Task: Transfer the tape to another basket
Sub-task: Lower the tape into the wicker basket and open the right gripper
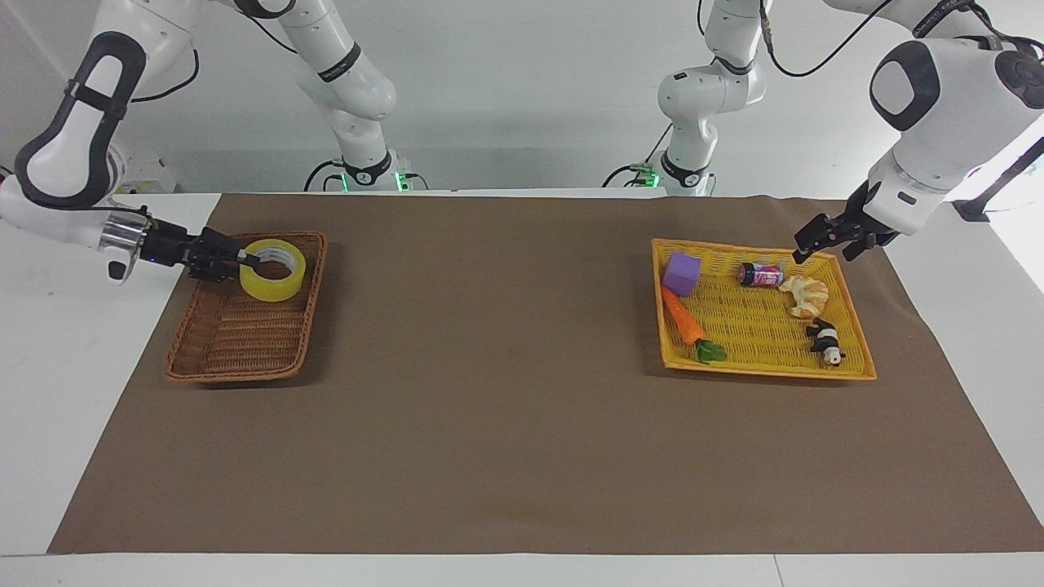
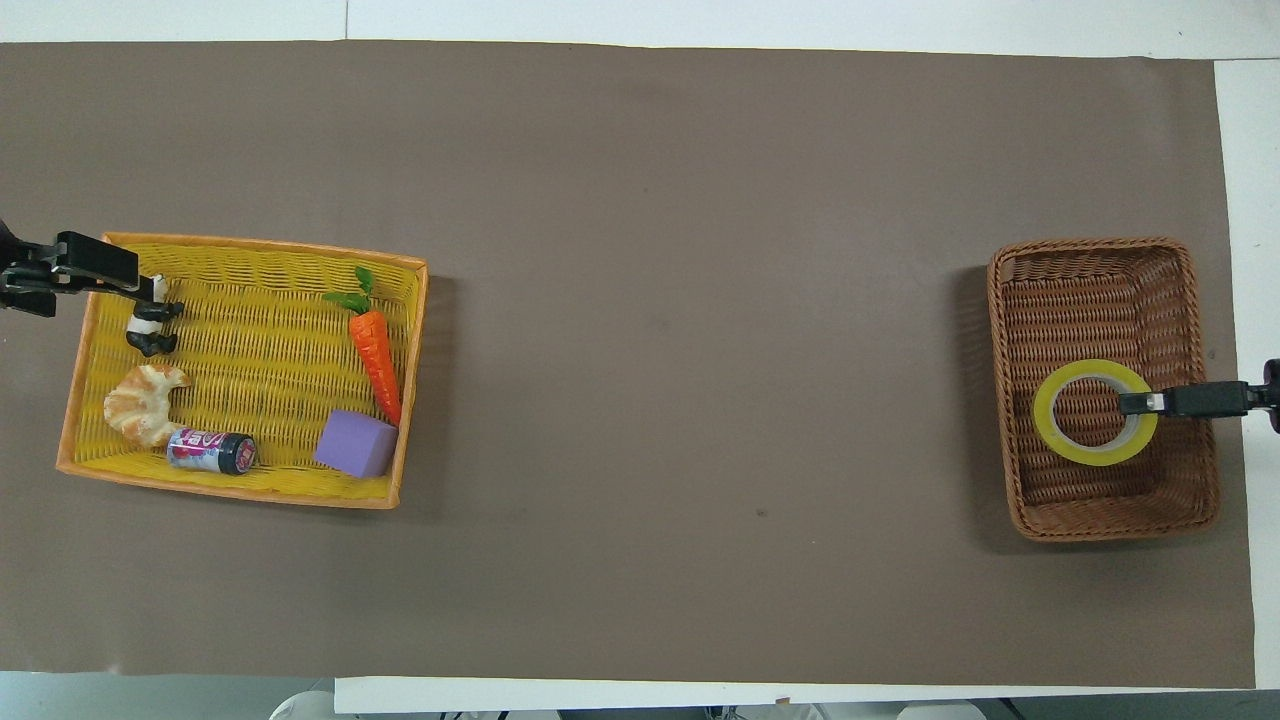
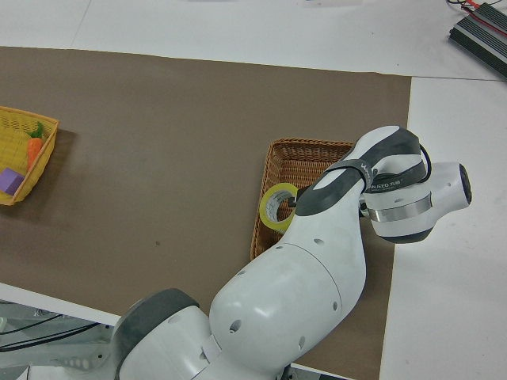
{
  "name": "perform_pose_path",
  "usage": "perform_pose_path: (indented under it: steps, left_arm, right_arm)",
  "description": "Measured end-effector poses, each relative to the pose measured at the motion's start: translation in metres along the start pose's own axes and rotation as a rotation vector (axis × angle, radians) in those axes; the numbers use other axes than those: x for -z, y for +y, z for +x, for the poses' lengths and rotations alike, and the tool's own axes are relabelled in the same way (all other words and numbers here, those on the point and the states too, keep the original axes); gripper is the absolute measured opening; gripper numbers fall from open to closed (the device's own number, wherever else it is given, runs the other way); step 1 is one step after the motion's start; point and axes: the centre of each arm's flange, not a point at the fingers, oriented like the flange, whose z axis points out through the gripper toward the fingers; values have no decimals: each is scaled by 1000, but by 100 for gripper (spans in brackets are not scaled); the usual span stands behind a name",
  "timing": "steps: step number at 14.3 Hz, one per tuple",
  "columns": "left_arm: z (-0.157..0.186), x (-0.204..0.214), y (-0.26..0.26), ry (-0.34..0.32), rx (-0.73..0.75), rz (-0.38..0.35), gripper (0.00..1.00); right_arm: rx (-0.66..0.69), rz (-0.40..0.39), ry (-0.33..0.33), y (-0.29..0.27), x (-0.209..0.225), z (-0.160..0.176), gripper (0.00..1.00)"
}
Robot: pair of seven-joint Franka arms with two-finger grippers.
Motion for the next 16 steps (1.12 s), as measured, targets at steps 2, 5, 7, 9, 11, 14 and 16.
perform_pose_path:
  steps: [2,5,7,9,11,14,16]
  left_arm:
    - [0,0,-3,-2,6,2,100]
    - [0,3,-39,3,68,-1,100]
    - [-1,4,-48,5,83,-3,100]
    - [-1,4,-43,6,75,-2,100]
    - [-1,5,-37,8,63,0,100]
    - [-1,5,-30,8,51,1,100]
    - [-2,6,-26,10,43,2,100]
  right_arm:
    - [22,-18,-15,2,2,-1,54]
    - [36,-35,-17,9,11,-9,54]
    - [44,-43,-21,16,16,-16,54]
    - [42,-42,-16,23,18,-21,54]
    - [46,-55,-9,28,15,-22,54]
    - [45,-77,0,35,8,-23,54]
    - [41,-85,3,38,4,-24,54]
